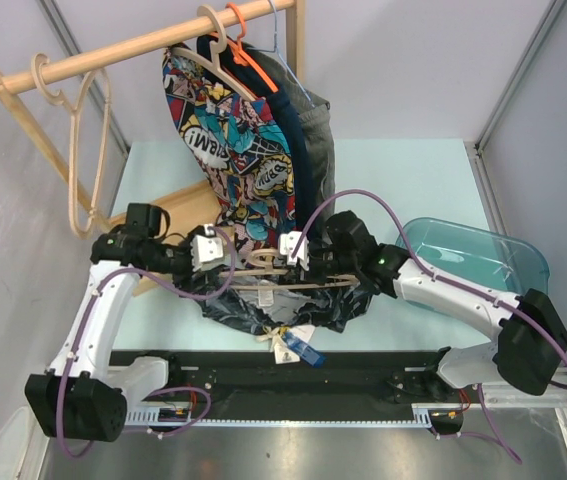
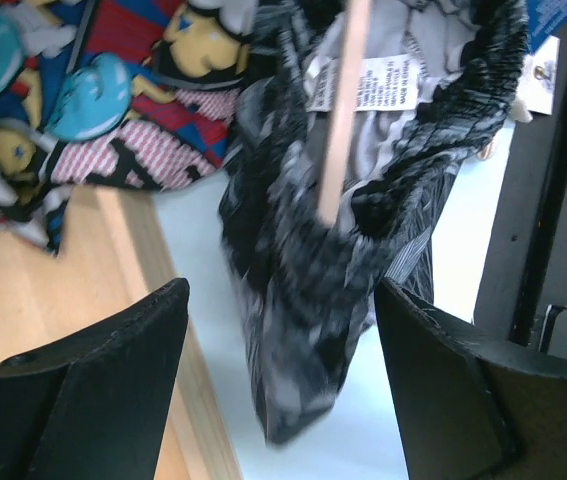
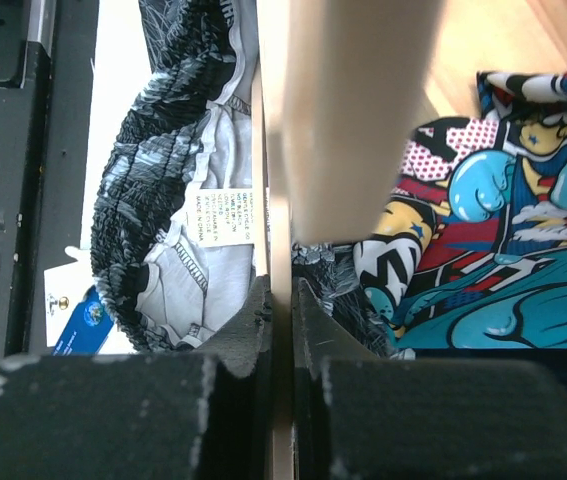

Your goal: Place the shorts on the hanger

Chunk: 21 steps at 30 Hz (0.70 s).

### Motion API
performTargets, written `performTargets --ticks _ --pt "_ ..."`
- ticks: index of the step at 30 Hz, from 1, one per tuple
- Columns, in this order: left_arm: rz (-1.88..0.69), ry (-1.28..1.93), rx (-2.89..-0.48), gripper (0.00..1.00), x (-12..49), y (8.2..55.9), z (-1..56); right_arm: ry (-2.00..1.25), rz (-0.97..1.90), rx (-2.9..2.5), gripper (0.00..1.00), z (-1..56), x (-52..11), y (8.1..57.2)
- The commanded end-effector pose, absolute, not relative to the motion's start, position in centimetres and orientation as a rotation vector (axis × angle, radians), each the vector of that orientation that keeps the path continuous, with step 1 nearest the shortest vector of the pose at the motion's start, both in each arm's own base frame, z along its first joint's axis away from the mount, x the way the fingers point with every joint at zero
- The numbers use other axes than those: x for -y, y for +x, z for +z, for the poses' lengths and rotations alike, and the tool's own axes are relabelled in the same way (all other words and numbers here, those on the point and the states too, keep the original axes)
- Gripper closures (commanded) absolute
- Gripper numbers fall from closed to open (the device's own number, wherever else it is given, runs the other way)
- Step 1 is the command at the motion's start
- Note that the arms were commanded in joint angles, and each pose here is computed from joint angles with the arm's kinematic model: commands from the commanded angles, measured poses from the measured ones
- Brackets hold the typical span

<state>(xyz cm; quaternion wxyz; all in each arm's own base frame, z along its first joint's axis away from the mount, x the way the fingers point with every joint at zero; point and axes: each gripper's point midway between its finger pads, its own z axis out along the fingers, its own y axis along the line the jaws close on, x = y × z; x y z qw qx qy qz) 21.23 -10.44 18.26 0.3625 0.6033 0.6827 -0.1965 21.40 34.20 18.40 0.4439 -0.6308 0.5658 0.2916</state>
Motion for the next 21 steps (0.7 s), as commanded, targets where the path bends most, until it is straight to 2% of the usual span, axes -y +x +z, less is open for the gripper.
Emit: performTargets --ticks 1,3,5,6,8,9,10,12,13,14,16,21 --pt "-0.518 1.694 -1.520 0.22 13.2 21.7 18.6 -1.526 0.726 -1.201 1.00 22.6 -35.6 21.5" --pt "-0.566 1.710 -1.514 0.25 14.4 21.2 18.2 -1.523 0.721 -1.200 1.00 22.7 -35.5 21.6" --pt "-0.597 1.720 -1.513 0.43 14.9 20.8 17.8 -1.527 0.722 -1.198 1.00 22.7 -35.5 21.4" --pt "-0.608 1.715 -1.520 0.60 15.1 20.8 17.7 -1.525 0.718 -1.201 1.00 22.8 -35.4 21.4" --pt "-0.611 1.699 -1.544 0.77 15.0 20.8 17.4 -1.511 0.724 -1.222 1.00 23.0 -35.2 21.3" --pt "-0.617 1.685 -1.565 0.92 14.9 20.9 17.3 -1.491 0.708 -1.244 1.00 23.3 -34.8 21.5" --pt "-0.616 1.664 -1.591 0.97 14.7 21.0 17.1 -1.463 0.714 -1.288 0.95 23.2 -34.3 21.6" --pt "-0.642 1.600 -1.635 1.00 14.6 21.3 17.0 -1.417 0.701 -1.359 0.77 23.8 -32.8 21.6" --pt "-0.649 1.570 -1.656 1.00 14.3 21.6 16.9 -1.380 0.724 -1.418 0.56 23.8 -32.1 21.4" --pt "-0.666 1.548 -1.670 1.00 14.2 21.5 17.0 -1.344 0.717 -1.462 0.48 24.0 -31.0 21.6" --pt "-0.682 1.523 -1.685 1.00 14.1 21.7 16.9 -1.311 0.733 -1.565 0.42 23.8 -28.8 20.5" --pt "-0.684 1.496 -1.700 1.00 14.1 21.8 16.7 -1.237 0.720 -1.768 0.44 20.3 -25.4 18.2"
